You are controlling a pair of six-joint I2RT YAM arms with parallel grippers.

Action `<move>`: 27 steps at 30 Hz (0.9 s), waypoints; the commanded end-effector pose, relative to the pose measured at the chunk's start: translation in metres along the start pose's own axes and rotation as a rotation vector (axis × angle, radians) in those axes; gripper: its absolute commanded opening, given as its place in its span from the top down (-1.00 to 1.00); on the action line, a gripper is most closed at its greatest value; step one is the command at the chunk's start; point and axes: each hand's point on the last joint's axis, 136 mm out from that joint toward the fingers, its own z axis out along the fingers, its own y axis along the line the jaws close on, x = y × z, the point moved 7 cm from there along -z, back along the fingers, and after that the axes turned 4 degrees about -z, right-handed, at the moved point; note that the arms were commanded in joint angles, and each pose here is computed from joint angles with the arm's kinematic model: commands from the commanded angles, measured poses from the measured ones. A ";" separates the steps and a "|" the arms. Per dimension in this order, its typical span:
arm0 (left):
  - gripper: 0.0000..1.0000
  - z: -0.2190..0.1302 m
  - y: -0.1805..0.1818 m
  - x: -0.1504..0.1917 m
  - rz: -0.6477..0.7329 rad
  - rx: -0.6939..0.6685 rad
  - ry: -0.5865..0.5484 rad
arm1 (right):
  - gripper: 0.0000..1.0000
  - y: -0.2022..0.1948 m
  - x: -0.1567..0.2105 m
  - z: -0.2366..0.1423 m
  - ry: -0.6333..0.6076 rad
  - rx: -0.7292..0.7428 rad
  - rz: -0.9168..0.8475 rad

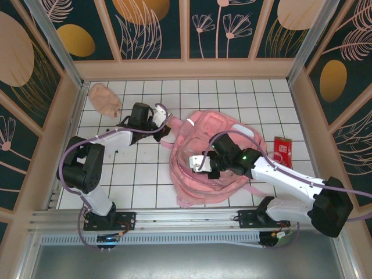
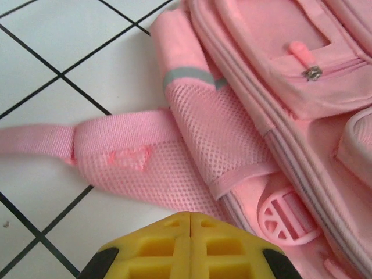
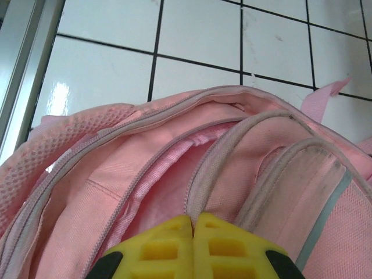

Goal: Pack the student bag

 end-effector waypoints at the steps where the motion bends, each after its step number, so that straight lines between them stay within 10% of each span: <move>1: 1.00 -0.008 -0.006 0.002 0.022 0.009 0.002 | 1.00 -0.015 -0.013 -0.002 -0.091 0.061 -0.195; 8: 0.99 -0.048 -0.037 0.014 0.180 0.069 -0.041 | 1.00 -0.036 -0.037 -0.015 -0.164 0.076 -0.356; 13: 0.18 -0.071 -0.064 0.027 0.427 0.171 -0.124 | 0.97 -0.050 -0.034 -0.021 -0.164 0.071 -0.400; 17: 0.06 -0.065 -0.068 0.025 0.514 0.233 -0.171 | 0.24 -0.051 -0.034 -0.022 -0.162 0.129 -0.228; 22: 0.04 -0.043 -0.068 0.034 0.636 0.277 -0.079 | -0.10 -0.042 -0.032 -0.024 -0.182 0.263 0.137; 25: 0.05 -0.032 -0.065 0.035 0.661 0.252 -0.044 | -0.97 -0.052 -0.021 -0.028 -0.141 0.424 0.509; 27: 0.08 -0.029 -0.062 0.028 0.621 0.239 -0.069 | -0.99 -0.060 -0.017 -0.033 -0.100 0.464 0.765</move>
